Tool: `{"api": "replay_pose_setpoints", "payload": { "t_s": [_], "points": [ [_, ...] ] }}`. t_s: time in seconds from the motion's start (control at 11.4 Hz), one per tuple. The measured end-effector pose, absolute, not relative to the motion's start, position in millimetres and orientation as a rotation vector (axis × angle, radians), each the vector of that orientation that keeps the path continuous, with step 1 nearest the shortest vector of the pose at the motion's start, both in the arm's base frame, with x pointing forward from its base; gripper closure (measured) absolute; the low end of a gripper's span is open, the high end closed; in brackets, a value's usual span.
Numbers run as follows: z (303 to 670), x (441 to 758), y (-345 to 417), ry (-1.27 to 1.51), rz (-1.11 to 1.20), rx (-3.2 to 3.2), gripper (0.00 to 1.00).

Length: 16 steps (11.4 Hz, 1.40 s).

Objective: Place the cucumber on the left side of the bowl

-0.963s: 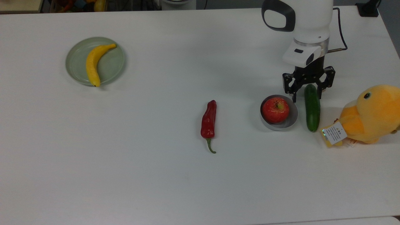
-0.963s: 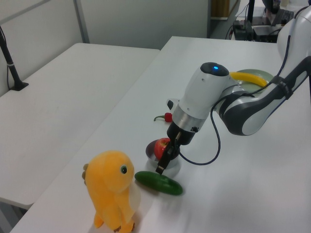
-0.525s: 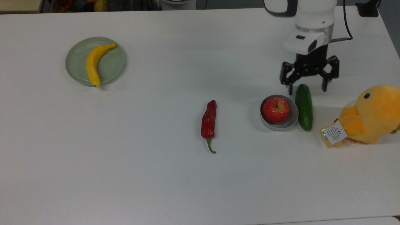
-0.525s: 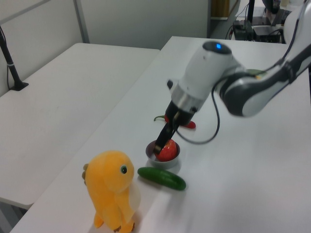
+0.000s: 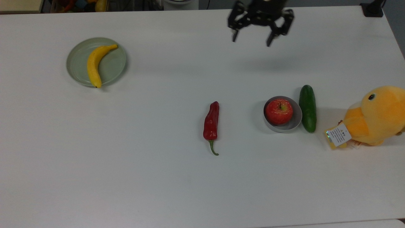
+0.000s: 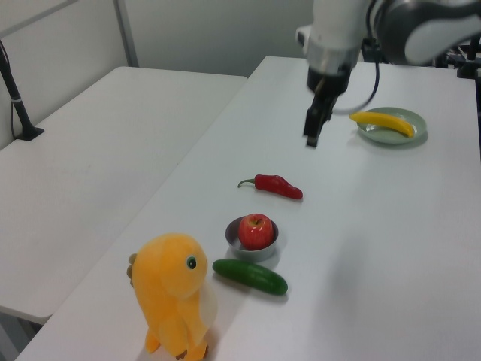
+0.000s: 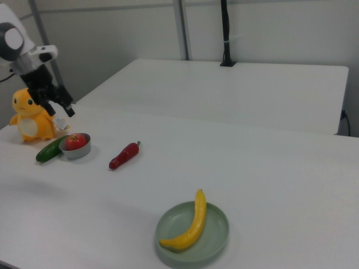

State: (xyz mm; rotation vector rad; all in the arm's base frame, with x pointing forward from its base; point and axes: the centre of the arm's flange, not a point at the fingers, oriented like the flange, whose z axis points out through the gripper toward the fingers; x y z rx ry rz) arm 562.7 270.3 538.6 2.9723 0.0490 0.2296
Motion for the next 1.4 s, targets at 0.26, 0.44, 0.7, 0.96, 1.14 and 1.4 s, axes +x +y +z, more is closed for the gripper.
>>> {"api": "replay_pose_setpoints", "payload": {
  "t_s": [0.26,0.44,0.7,0.96,1.14,1.4],
  "points": [
    [561.0,584.3,164.0,-0.108,0.169,3.050,0.00],
    [564.0,589.9,113.7,-0.147,0.160,3.042,0.00],
    [573.2,590.0,56.2,-0.196,0.161,3.055,0.00],
    [566.7,587.2,51.6,-0.186,0.137,3.055,0.00],
    [559.2,585.6,55.7,-0.178,0.113,3.061,0.00],
    [559.2,585.2,60.1,-0.213,0.103,3.136,0.00]
  ]
}}
